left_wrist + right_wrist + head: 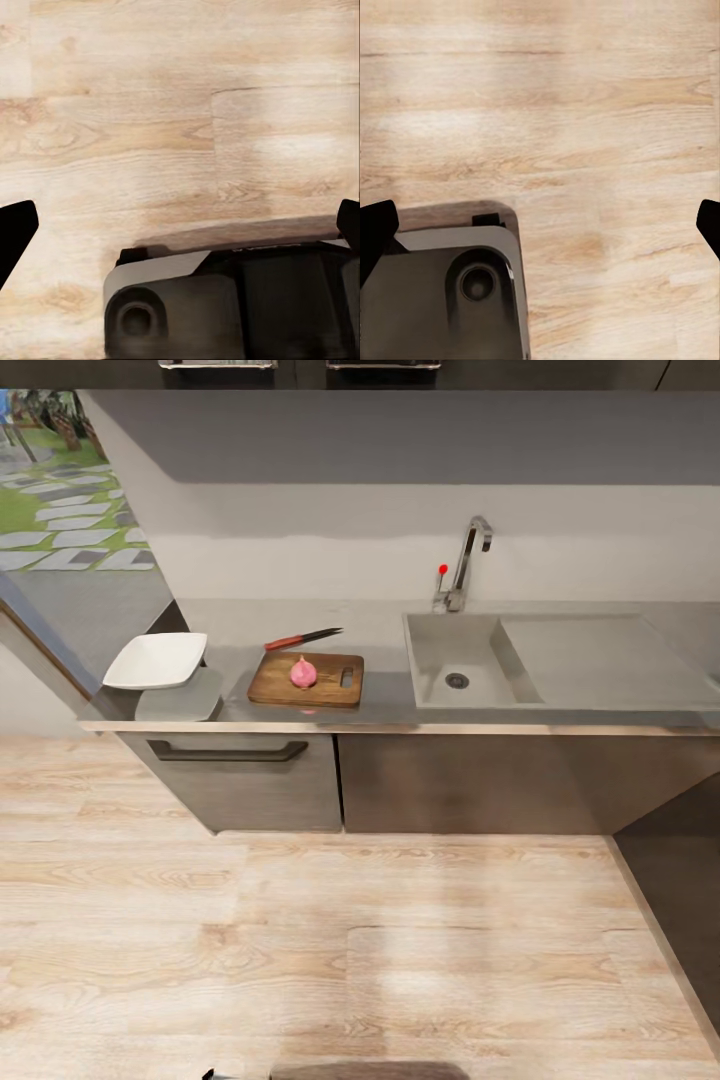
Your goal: In the kitchen, take the Vidalia onion out of the sink, dice it on the chopping board with the paring knife, put the diced onion into the bowl on the countertop, then place both the paring knife and the chopping board into the sink.
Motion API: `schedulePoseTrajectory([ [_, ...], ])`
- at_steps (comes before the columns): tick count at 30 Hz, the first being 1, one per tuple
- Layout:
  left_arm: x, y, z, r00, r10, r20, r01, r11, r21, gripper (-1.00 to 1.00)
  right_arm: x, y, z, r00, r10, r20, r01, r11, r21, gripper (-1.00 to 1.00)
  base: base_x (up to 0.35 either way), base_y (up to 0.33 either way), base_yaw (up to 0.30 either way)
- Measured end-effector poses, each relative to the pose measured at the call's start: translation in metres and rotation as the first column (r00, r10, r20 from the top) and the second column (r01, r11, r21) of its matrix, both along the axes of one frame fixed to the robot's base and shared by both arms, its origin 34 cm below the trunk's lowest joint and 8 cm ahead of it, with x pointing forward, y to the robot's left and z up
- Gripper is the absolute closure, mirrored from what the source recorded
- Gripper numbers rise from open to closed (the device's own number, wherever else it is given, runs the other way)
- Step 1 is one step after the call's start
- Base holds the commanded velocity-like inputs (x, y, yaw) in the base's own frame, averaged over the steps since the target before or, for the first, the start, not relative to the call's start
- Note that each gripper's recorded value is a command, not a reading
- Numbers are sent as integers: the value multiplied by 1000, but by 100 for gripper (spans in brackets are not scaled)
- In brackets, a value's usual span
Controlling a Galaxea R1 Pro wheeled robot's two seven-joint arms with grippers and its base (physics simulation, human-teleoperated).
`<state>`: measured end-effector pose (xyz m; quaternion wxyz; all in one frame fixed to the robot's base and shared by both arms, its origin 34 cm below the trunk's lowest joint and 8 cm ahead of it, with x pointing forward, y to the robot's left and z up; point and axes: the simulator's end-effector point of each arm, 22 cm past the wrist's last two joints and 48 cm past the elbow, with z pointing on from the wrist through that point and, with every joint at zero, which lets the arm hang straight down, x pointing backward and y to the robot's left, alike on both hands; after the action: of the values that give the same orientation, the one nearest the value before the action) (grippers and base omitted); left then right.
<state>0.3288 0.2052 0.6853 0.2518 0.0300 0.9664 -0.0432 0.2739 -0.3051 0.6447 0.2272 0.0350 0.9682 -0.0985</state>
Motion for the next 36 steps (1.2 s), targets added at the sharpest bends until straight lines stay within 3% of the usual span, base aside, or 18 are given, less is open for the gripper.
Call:
schedulePoseTrajectory([
  [3, -21, 12, -11, 999, 17, -49, -16, 1000, 20, -100, 1, 0, 0, 1000, -1, 3, 1, 1000, 0, -100, 0, 0, 0],
  [5, -44, 36, -22, 993, 63, -102, -58, 997, 57, -100, 1, 0, 1, 1000, -3, 6, 3, 1000, 1, -100, 0, 0, 0],
  [7, -52, 41, -25, 990, 78, -118, -71, 995, 65, -100, 3, 0, 1, 1000, -3, 9, 3, 1000, 1, -100, 0, 0, 0],
  [17, -67, 44, -30, 985, 87, -148, -77, 994, 72, -100, 7, 1, 3, 1000, -1, 22, 1, 1000, 3, -100, 0, 0, 0],
  [32, -64, 44, -28, 987, 87, -135, -78, 994, 71, -100, 15, 1, 7, 999, -1, 44, 1, 1000, 3, -100, 0, 0, 0],
  [36, -84, 43, -34, 980, 88, -178, -75, 994, 74, -100, 17, 1, 9, 999, -3, 51, 2, 1000, 2, -100, 0, 0, 0],
])
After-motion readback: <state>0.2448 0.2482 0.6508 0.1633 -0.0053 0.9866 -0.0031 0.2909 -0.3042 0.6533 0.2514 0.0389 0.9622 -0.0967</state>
